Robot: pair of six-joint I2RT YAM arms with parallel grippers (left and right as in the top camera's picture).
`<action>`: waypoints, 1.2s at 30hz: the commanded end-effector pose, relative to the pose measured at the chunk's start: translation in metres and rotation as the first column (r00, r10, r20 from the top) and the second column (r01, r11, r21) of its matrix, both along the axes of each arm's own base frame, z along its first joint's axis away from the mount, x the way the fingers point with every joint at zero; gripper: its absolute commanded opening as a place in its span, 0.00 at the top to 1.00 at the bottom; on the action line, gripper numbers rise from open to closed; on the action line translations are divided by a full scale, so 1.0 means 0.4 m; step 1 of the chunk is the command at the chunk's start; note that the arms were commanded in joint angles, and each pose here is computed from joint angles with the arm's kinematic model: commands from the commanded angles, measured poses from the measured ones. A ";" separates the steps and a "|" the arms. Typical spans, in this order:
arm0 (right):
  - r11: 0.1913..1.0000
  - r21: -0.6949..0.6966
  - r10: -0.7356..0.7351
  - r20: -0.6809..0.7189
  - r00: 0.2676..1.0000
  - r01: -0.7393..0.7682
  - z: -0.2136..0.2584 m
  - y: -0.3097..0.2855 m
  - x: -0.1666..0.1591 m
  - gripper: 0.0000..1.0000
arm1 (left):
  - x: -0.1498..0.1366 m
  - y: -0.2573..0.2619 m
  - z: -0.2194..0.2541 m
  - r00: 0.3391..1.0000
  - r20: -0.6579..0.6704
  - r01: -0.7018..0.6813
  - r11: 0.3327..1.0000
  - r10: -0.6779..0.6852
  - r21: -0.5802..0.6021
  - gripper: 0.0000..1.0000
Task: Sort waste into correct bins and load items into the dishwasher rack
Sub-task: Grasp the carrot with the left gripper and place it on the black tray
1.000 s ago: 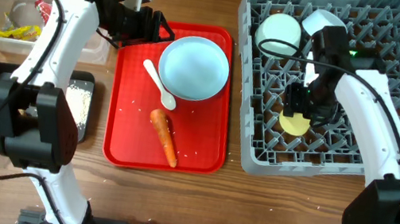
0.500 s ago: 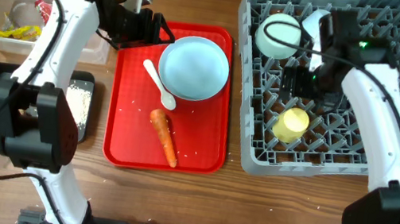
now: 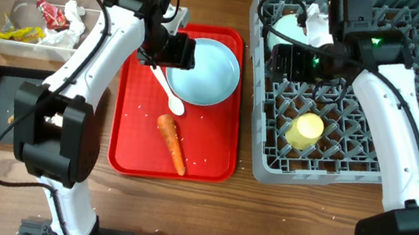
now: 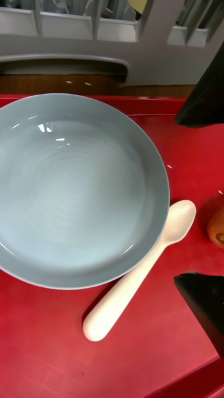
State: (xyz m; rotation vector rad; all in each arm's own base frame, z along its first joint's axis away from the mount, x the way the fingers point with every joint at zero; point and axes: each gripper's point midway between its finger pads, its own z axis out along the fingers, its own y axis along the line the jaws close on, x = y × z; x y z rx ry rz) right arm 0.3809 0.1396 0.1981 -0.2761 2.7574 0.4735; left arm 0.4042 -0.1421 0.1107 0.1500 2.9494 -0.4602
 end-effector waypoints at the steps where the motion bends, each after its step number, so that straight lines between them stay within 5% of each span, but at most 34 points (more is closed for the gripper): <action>1: 0.999 0.034 0.039 0.033 0.999 -0.040 0.032 0.029 -0.004 0.04 | -0.055 -0.003 -0.016 0.995 -0.091 0.033 0.999 -0.034 -0.016 0.33; 3: 0.999 0.036 0.036 0.040 0.999 -0.037 0.034 0.029 0.001 0.04 | -0.128 0.003 -0.032 0.978 -0.210 0.024 0.999 -0.019 0.021 0.34; 6: 0.999 0.021 0.028 0.059 0.998 -0.030 0.035 0.024 0.012 0.04 | -0.250 -0.007 -0.119 0.900 -0.399 -0.140 0.983 0.176 0.118 0.32; 9: 1.000 -0.014 0.014 0.066 0.998 -0.013 0.030 0.008 0.018 0.04 | -0.335 -0.044 -0.200 0.871 -0.446 -0.141 0.975 0.205 0.174 0.32; 12: 1.000 -0.024 0.013 0.071 0.997 -0.011 0.030 0.004 0.020 0.04 | -0.399 -0.033 -0.283 0.880 -0.365 -0.163 0.915 0.304 0.370 0.30; 15: 1.000 -0.024 0.013 0.073 0.997 -0.011 0.030 0.004 0.021 0.04 | -0.407 -0.027 -0.318 0.881 -0.341 -0.190 0.906 0.327 0.378 0.37; 18: 1.000 -0.021 0.012 0.080 0.997 -0.010 0.033 0.006 0.025 0.04 | -0.399 -0.008 -0.344 0.897 -0.295 -0.197 0.896 0.329 0.399 0.57; 20: 1.000 -0.022 0.012 0.079 0.997 -0.010 0.032 0.005 0.025 0.04 | -0.389 0.001 -0.346 0.905 -0.269 -0.201 0.888 0.330 0.413 0.79; 22: 1.000 -0.022 0.012 0.080 0.997 -0.011 0.032 0.005 0.025 0.04 | -0.381 0.005 -0.344 0.905 -0.261 -0.209 0.886 0.335 0.414 0.85; 29: 1.000 -0.023 0.013 0.079 0.997 -0.011 0.032 0.005 0.025 0.02 | -0.269 0.119 -0.130 0.863 -0.137 -0.427 0.846 0.487 0.320 0.90; 36: 1.000 -0.022 0.016 0.088 0.996 -0.014 0.034 0.006 0.029 0.02 | -0.274 0.496 0.004 0.621 0.023 -0.748 0.583 0.784 0.317 0.85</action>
